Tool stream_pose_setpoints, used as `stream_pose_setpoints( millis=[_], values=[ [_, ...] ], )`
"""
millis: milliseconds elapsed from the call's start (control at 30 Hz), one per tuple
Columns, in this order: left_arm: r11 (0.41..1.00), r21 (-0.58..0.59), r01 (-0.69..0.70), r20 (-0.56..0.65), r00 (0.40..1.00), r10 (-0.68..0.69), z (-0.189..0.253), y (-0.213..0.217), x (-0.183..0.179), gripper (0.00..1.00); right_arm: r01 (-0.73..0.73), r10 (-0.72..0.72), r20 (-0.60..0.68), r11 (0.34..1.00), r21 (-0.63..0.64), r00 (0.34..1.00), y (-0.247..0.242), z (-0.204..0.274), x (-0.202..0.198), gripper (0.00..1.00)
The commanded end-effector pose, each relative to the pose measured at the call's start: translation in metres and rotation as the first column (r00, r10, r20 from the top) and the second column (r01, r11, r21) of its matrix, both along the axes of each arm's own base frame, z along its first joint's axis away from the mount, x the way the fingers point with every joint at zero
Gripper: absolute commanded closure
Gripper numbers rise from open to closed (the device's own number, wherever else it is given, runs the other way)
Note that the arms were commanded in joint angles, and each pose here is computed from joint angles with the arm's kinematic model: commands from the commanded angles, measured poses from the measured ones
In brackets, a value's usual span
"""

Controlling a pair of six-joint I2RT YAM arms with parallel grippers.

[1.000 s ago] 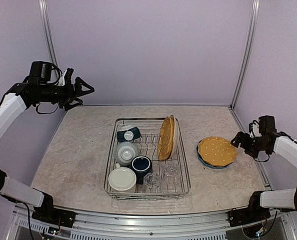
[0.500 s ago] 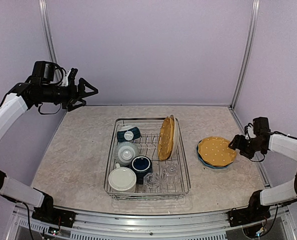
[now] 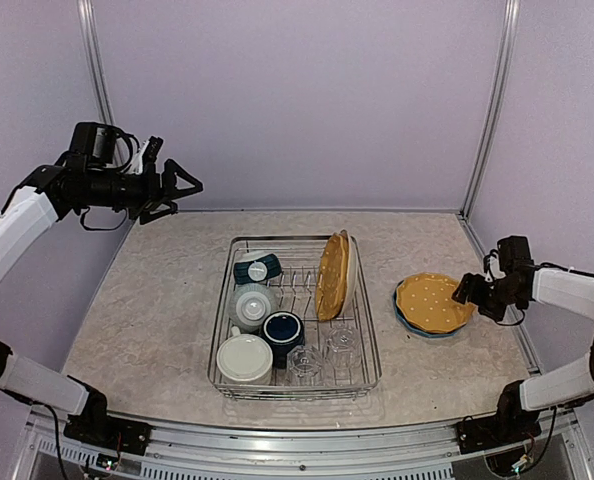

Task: Unload the mixed dishes from the dish rack
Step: Place the plate with another plate, then adjust the plate on the dish rack.

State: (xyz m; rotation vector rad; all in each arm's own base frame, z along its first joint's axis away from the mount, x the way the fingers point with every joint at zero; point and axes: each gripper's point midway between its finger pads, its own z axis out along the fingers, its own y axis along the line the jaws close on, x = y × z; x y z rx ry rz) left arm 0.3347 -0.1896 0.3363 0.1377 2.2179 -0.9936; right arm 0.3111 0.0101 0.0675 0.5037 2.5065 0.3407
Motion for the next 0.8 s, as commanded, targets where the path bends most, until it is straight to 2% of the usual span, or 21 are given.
stream_pose_setpoints(
  millis=[0,167,533,767],
  values=[
    [0.999,0.034,0.012,0.001,1.000,-0.012,-0.004,-0.003,-0.002,0.01,0.004,0.001,0.053,0.997,-0.082,0.999,-0.003,0.035,0.001,0.11],
    [0.999,0.033,0.025,0.004,1.000,-0.025,-0.003,-0.006,-0.004,0.01,-0.048,0.059,0.165,0.996,-0.069,0.985,0.027,0.080,0.005,0.02],
    [0.999,0.024,0.036,0.015,0.999,-0.037,0.002,-0.009,-0.008,0.01,-0.211,0.219,0.310,0.976,-0.060,0.925,0.126,0.171,0.009,0.01],
    [0.999,0.012,0.043,0.015,0.999,-0.043,0.003,-0.010,-0.010,0.01,-0.355,0.355,0.366,0.932,-0.070,0.860,0.201,0.202,-0.004,0.01]
  ],
)
